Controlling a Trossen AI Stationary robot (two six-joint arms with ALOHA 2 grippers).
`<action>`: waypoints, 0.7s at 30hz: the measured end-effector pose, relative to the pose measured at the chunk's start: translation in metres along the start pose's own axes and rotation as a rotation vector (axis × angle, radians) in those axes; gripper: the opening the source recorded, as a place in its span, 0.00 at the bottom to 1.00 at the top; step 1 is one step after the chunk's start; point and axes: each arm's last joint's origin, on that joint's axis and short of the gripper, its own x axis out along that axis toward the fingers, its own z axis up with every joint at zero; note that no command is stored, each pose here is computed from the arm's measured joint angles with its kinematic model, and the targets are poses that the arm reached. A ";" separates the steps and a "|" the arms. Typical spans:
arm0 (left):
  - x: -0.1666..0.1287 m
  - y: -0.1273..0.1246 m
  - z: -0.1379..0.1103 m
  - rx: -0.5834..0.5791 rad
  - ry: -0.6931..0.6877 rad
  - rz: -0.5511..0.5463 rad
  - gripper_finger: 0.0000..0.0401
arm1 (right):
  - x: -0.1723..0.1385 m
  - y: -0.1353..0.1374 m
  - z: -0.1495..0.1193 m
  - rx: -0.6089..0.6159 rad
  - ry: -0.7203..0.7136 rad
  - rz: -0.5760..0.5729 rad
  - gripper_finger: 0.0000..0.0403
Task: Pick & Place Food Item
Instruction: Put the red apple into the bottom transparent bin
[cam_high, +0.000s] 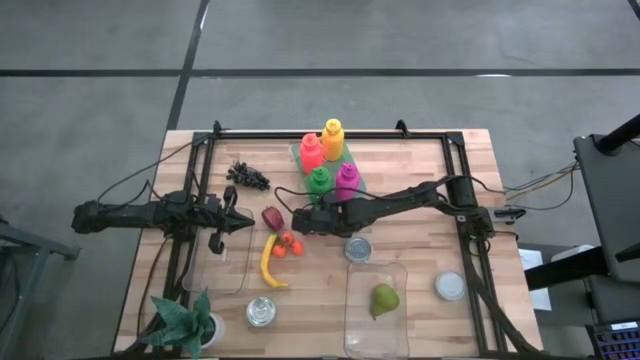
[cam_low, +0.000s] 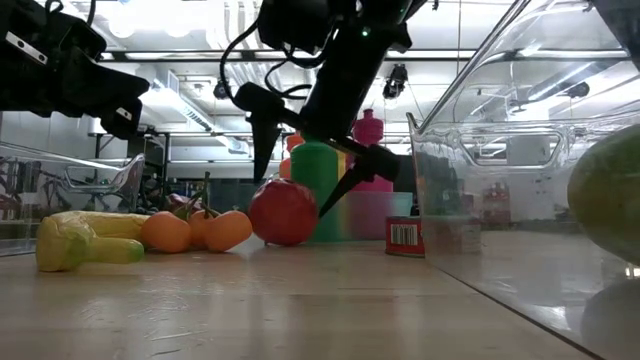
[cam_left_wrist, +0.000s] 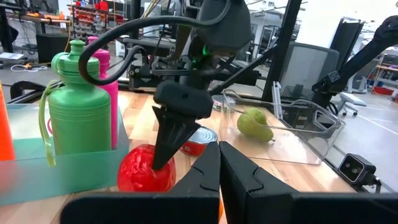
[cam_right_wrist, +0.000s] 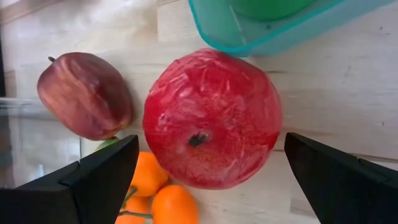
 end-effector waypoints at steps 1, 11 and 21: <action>0.000 0.000 0.000 0.000 0.000 0.001 0.00 | 0.001 0.000 0.000 0.000 -0.001 -0.002 0.99; 0.000 0.000 0.000 0.000 0.001 0.000 0.00 | 0.008 -0.004 -0.002 -0.003 -0.005 -0.027 0.99; 0.000 0.000 0.000 0.000 0.000 0.001 0.00 | 0.004 -0.009 -0.002 -0.026 0.042 -0.091 0.99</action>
